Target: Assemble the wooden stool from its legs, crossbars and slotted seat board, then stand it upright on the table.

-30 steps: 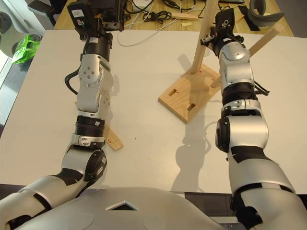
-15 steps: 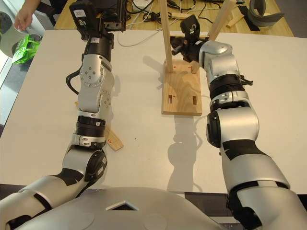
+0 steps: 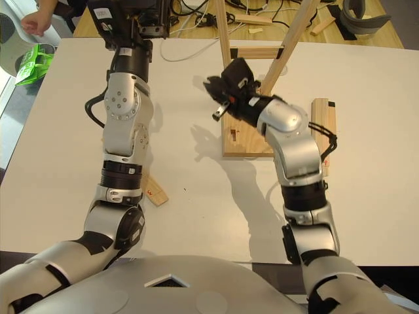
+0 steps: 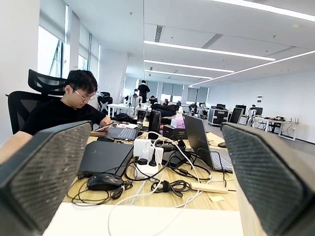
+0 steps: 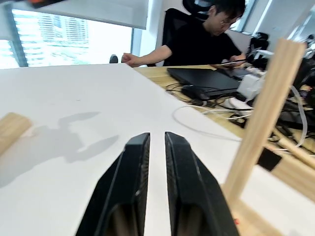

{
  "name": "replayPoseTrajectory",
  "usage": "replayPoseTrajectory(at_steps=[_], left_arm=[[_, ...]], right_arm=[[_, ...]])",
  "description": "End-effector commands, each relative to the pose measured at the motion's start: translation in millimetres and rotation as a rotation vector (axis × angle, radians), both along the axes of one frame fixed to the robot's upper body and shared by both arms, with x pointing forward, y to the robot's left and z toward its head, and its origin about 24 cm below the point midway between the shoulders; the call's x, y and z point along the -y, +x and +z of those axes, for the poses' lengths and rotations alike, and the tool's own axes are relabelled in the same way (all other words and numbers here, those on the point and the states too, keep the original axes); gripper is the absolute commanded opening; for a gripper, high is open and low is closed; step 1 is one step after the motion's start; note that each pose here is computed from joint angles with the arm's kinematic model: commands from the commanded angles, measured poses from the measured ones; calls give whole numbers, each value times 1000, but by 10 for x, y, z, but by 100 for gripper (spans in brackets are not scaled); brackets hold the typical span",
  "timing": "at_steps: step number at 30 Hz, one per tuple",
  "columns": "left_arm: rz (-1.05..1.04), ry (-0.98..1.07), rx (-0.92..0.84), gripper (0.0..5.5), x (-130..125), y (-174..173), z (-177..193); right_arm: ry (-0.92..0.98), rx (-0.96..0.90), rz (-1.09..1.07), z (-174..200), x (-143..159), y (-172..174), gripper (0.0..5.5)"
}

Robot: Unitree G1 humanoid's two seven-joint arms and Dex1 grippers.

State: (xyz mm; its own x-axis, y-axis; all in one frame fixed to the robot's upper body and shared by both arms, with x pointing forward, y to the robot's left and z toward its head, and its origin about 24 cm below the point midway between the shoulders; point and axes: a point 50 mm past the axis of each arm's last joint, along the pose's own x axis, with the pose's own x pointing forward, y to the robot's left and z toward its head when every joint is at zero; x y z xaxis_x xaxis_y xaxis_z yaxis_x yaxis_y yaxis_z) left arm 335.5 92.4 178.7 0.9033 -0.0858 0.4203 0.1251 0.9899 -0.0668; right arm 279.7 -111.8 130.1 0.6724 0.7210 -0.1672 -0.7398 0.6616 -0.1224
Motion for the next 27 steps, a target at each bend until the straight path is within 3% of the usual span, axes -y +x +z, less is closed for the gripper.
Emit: replayPoseTrajectory(at_steps=[1,4,12,23,27], left_arm=[[23,52,14,485,-238,-104,84],[56,61,-15,485,-353,-176,34],[99,52,-61,485,-427,-238,-46],[105,59,-67,485,-445,-242,-51],[100,64,-66,485,-448,-236,-41]], right_arm=[[9,-51,-356,37,547,-196,82],[-35,-27,-632,-2,1050,-353,129],[-189,-12,-1009,-391,2038,-875,257],[-198,-71,-1182,-595,2450,-965,430],[-47,-339,-1084,-864,2321,-1019,492]])
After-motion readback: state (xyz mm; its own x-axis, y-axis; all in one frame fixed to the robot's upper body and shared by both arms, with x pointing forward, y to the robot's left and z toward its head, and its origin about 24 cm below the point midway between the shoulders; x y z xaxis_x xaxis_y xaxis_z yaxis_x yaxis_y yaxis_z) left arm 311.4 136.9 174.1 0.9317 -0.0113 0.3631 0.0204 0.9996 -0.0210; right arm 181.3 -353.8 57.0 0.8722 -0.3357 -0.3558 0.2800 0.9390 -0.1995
